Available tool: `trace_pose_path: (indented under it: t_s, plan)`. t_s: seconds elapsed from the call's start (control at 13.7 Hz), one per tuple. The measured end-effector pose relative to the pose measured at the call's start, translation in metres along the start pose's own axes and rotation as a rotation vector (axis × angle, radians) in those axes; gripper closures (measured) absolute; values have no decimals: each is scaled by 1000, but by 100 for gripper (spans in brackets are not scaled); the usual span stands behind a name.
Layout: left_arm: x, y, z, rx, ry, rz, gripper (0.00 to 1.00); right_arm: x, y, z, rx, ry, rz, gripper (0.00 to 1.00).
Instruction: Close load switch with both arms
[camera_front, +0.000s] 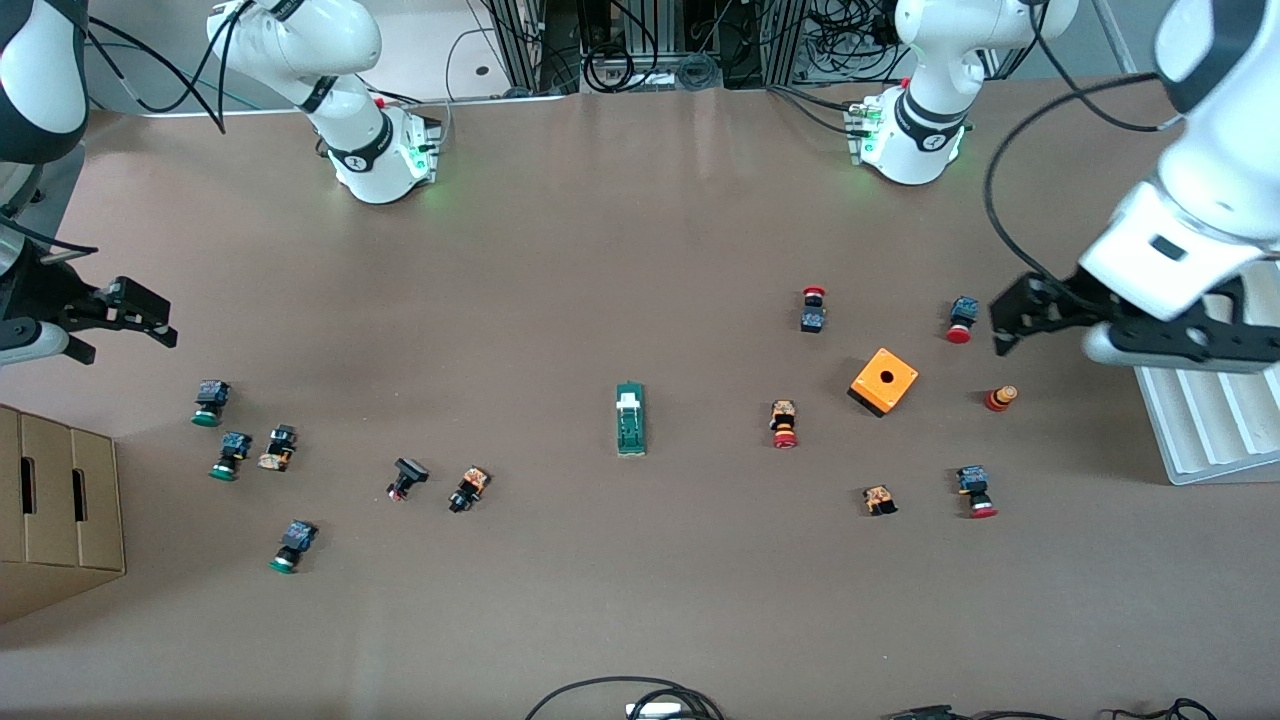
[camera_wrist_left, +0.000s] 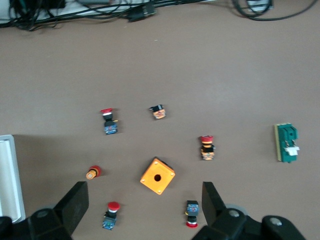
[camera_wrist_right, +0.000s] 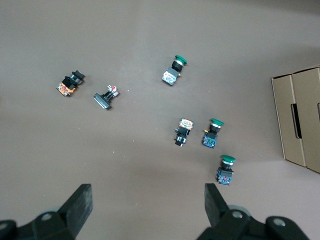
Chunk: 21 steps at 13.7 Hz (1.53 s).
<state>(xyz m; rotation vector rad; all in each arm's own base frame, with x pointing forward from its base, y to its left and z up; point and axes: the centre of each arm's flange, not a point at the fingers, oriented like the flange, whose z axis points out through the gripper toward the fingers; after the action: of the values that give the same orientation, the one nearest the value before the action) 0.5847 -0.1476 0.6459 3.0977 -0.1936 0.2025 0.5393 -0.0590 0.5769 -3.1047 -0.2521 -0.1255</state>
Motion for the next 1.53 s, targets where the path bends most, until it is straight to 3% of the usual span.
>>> trace_pose_path:
  t_s: [0.22, 0.58, 0.73, 1.24, 1.53]
  plan:
    - [-13, 64, -13, 6, 39, -10, 0, 0, 0, 1, 0, -2, 0, 0]
    - [-56, 192, -17, 162, 160, -134, 0, 3, 0, 9, 3, -16, -1, 0]
    - [-74, 232, -8, 179, 194, -180, 0, 3, 0, 9, 3, -16, -1, 0]
    - [-130, 349, 71, 275, 350, -284, 0, 3, 1, 8, 3, -14, 0, 0]
    - [-150, 388, 125, 332, 443, -325, 0, 4, 2, 6, 0, -3, 1, 0]
